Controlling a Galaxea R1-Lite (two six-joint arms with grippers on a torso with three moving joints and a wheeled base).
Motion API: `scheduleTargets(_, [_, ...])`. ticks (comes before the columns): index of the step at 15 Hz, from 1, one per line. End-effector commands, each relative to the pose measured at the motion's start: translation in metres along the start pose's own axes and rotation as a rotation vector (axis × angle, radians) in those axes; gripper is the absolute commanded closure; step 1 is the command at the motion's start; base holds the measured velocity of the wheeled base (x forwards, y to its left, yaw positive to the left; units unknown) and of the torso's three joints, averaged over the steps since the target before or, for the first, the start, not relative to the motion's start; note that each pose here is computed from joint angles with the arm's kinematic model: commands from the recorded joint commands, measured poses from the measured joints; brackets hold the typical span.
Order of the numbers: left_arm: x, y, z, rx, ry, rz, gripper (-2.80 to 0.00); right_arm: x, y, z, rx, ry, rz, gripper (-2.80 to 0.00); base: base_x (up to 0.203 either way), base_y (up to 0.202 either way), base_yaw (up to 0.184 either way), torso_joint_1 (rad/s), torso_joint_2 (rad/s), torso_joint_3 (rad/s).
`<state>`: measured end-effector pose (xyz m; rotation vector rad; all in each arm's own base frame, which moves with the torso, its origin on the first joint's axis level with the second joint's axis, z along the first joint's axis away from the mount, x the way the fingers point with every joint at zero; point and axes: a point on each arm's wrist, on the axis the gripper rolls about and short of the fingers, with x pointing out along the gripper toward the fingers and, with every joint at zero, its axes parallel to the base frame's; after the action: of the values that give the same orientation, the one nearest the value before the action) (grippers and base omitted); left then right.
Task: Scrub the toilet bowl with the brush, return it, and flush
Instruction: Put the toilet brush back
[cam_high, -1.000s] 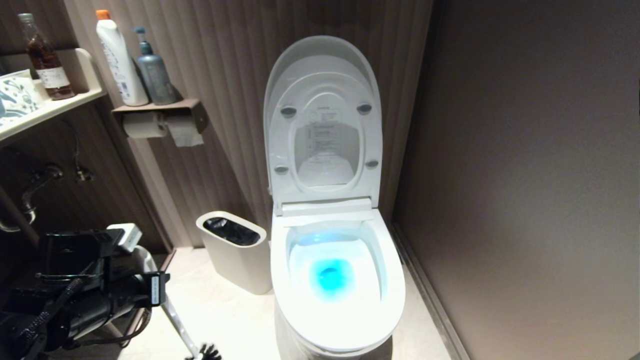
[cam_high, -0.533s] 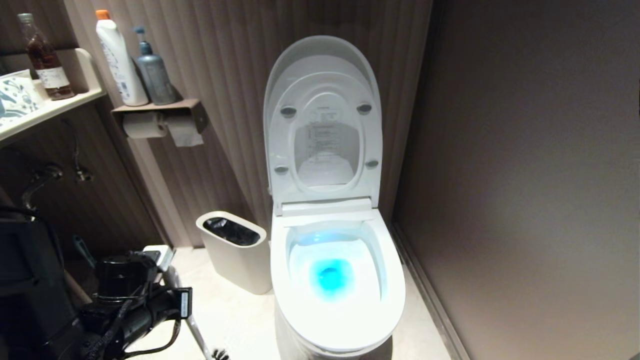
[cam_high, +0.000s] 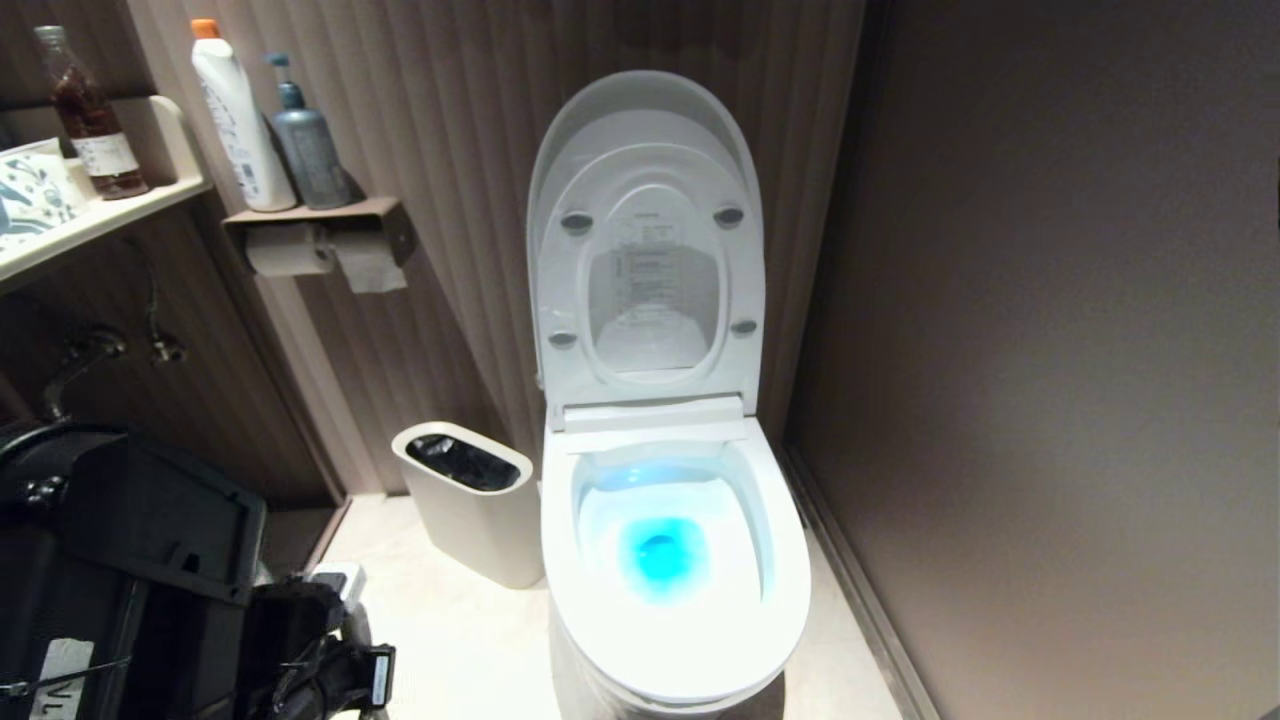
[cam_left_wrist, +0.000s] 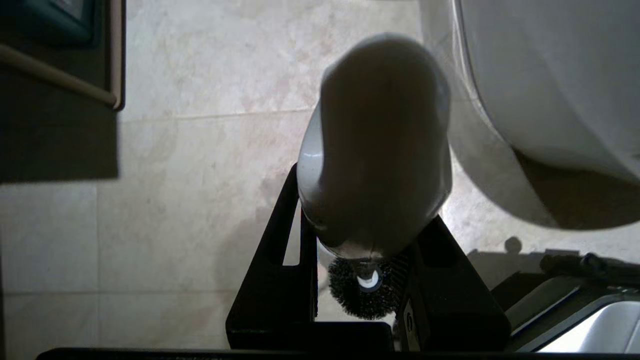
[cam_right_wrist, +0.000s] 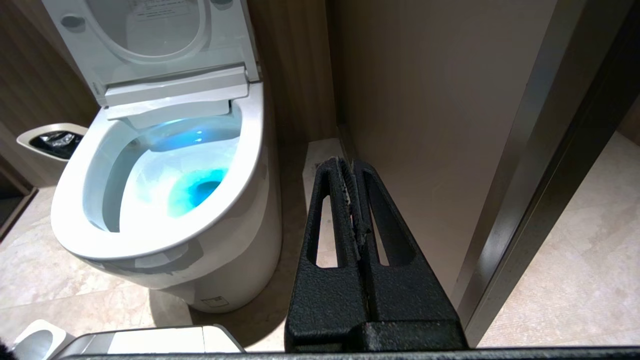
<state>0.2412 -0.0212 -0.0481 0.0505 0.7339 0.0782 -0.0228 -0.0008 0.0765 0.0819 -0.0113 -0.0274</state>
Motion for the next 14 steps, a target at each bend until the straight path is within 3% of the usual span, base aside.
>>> scheduleTargets(1, [0.006,0.000,-0.007,0.010,0.028,0.005,0.00,0.000,0.000,0.000,0.000,-0.001,0.000,0.00,0.000,0.000,0.000,0.000,0.00,0.000])
scheduleTargets(6, [0.002,0.001,0.011,-0.009,-0.060,0.006,0.00,0.000,0.000,0.000,0.001,-0.001,0.000,0.00,0.000,0.000,0.000,0.000,0.00,0.000])
scheduleTargets(10, [0.004,0.006,0.026,0.018,-0.128,0.025,0.00,0.000,0.000,0.000,0.000,-0.001,0.000,0.00,0.000,0.000,0.000,0.000,0.00,0.000])
scheduleTargets(14, [0.017,0.004,0.021,0.026,-0.105,0.032,0.00,0.000,0.000,0.000,0.001,-0.001,0.000,0.00,0.000,0.000,0.000,0.000,0.00,0.000])
